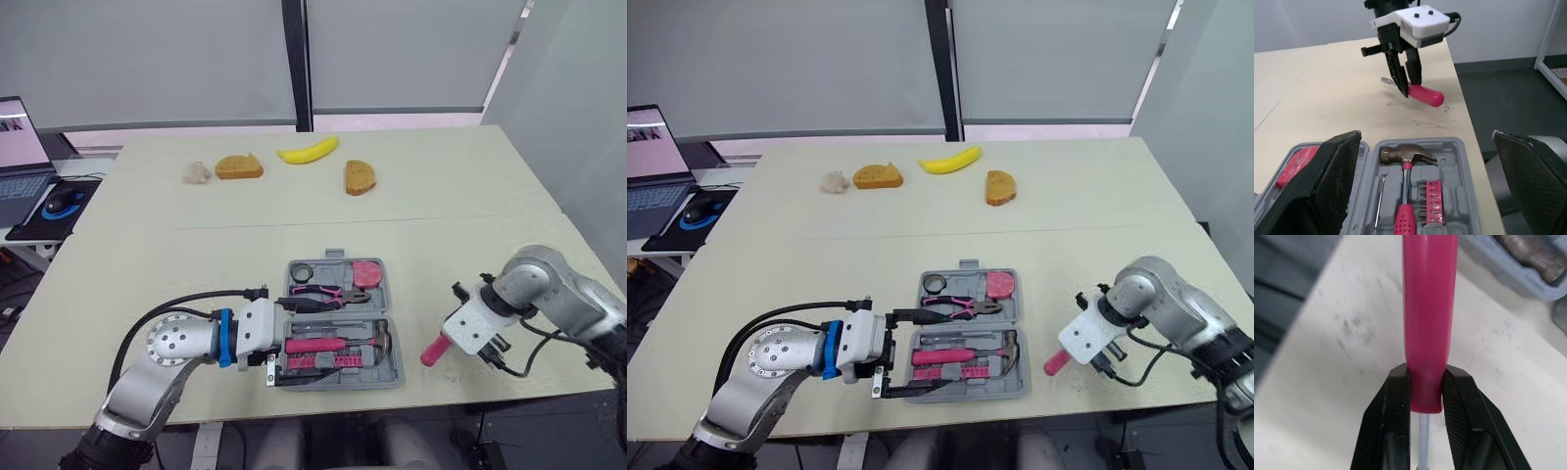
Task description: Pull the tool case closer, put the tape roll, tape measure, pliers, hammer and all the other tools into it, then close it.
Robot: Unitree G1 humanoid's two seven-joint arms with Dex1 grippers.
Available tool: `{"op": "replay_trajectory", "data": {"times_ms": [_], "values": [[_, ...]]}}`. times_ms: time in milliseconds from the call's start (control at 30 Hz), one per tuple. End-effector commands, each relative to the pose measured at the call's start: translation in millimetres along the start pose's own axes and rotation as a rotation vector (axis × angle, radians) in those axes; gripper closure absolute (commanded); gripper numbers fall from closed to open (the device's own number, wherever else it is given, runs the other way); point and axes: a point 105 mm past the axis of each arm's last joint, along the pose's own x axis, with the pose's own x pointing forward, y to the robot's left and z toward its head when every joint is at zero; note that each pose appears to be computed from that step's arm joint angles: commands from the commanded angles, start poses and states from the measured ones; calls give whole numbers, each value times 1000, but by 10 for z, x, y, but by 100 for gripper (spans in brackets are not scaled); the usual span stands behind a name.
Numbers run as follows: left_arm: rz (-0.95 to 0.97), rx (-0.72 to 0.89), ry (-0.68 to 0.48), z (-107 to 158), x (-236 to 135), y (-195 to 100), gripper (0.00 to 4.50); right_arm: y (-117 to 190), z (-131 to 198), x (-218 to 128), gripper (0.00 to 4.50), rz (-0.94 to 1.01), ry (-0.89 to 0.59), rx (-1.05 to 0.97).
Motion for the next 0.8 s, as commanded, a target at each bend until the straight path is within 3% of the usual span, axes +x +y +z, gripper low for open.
{"op": "replay_trajectory", "data": {"times_ms": [33,333,567,800], "values": [[-3,37,-24,50,10,32,0,76,139,-257,387,-83,-90,299],[1,65,-35,33,20,50,0,221,35,-270,387,-297,-223,1062],[-52,26,-87,134,20,-47,0,99,-291,56,387,-552,-210,1395],[-85,16,-81,157,-24,-39,0,-76,-395,231,387,-659,-220,1528]]}}
